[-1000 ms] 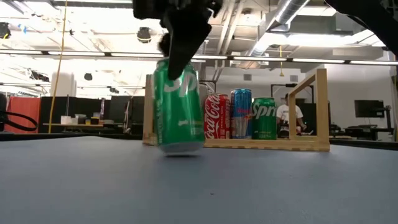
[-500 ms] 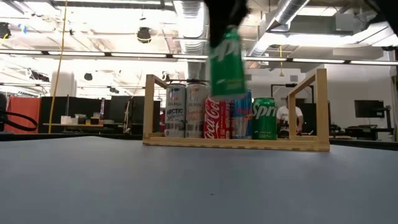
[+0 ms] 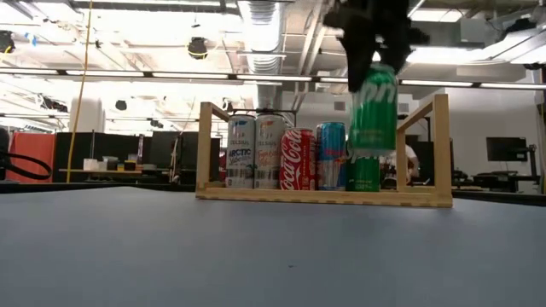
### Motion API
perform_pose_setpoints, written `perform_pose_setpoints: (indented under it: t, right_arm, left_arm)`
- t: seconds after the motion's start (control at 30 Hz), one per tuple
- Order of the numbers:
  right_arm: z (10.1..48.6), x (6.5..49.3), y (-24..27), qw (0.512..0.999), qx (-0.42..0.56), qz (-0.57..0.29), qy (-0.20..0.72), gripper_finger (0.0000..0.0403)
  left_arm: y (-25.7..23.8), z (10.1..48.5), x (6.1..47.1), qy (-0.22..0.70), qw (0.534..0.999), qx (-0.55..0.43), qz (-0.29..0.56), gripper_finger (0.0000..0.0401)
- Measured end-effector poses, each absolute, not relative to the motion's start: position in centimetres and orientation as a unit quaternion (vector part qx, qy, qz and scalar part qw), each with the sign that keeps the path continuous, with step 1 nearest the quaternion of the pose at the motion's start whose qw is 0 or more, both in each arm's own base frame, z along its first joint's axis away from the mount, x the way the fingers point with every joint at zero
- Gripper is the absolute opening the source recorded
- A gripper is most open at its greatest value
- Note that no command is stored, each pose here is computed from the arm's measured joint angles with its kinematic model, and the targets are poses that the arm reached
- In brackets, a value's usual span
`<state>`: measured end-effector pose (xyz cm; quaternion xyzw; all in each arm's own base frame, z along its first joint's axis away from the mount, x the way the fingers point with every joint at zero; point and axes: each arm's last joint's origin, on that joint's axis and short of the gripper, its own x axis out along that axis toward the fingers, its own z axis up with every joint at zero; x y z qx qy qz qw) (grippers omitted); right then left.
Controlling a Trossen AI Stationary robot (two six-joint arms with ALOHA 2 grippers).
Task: Place canned beverage on shelf
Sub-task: Put the green soda can on the shelf aligned with the other green soda can
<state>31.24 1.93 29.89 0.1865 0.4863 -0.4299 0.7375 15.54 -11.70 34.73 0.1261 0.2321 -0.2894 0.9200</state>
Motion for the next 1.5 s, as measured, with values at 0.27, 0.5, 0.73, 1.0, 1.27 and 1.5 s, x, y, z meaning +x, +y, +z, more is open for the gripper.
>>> perform_pose_setpoints:
  t: [0.27,0.5,0.73,1.0,1.27,1.5]
  right_arm:
    - [26.6,30.1,-1.2,0.728,0.193,-0.457,0.472,0.0281]
    - [26.0,30.5,-3.6,0.727,0.183,-0.452,0.484,0.0281]
    - [25.7,30.3,-5.2,0.722,0.191,-0.437,0.501,0.0281]
    - [23.6,30.0,-5.7,0.724,0.178,-0.423,0.516,0.0282]
    - [23.2,30.1,-6.4,0.735,0.178,-0.405,0.513,0.0282]
    - [23.2,30.0,-6.9,0.735,0.174,-0.404,0.516,0.0282]
  left_arm:
    - [-11.6,34.7,15.6,0.231,0.924,0.129,-0.276,0.0371]
    - [-11.6,34.8,15.6,0.227,0.926,0.141,-0.266,0.0371]
    - [-11.6,34.7,15.6,0.228,0.926,0.141,-0.266,0.0371]
    - [-11.6,34.7,15.6,0.226,0.925,0.146,-0.267,0.0371]
    - [-11.5,34.8,15.7,0.225,0.928,0.152,-0.255,0.0371]
    - [-11.5,34.8,15.7,0.225,0.928,0.152,-0.255,0.0371]
